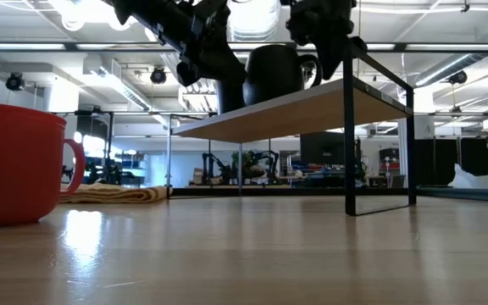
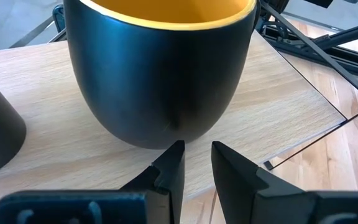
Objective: Stack small to large cups/mugs on shelf
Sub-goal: Put the black mug on the shelf
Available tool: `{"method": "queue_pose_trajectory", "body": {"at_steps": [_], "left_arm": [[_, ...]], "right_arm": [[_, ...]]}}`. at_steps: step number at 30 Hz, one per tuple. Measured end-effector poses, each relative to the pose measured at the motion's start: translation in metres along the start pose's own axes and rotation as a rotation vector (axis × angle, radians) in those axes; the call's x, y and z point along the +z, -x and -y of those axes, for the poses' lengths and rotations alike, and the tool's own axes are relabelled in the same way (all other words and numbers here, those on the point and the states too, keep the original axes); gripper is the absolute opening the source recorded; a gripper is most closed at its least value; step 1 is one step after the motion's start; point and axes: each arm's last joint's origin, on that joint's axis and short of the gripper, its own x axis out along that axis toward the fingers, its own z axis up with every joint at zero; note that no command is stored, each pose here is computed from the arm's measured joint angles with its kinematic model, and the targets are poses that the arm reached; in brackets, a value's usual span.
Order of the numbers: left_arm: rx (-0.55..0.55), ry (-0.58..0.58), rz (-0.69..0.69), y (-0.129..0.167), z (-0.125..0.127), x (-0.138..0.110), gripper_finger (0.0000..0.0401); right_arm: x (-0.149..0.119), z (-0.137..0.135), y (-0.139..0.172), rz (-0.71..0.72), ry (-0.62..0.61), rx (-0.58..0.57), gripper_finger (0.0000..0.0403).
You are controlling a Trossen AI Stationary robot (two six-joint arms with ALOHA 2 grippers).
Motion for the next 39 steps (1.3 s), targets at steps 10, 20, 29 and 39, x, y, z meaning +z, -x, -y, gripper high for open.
{"method": "queue_pose_trajectory", "body": {"at_steps": [10, 20, 29, 39], "left_arm": [[0.015, 0.009, 0.004, -0.001, -0.005, 0.001, 0.0066], [0.045, 0.021, 0.019, -0.001, -0.016, 0.004, 0.0066], [0.065, 0.032, 0.036, -0.001, -0.022, 0.007, 0.0066], [0.038, 0.022, -0.041, 0.002, -0.015, -0.001, 0.0066]], "right_arm": [[-0.007, -0.024, -0.003, 0.030, 0.049, 0.075, 0.0009], [-0.003, -0.039, -0.003, 0.080, 0.055, 0.178, 0.0009], [0.001, -0.043, -0.003, 0.123, 0.053, 0.214, 0.0008], [-0.003, -0.040, 0.002, 0.104, 0.069, 0.217, 0.0008]]}}
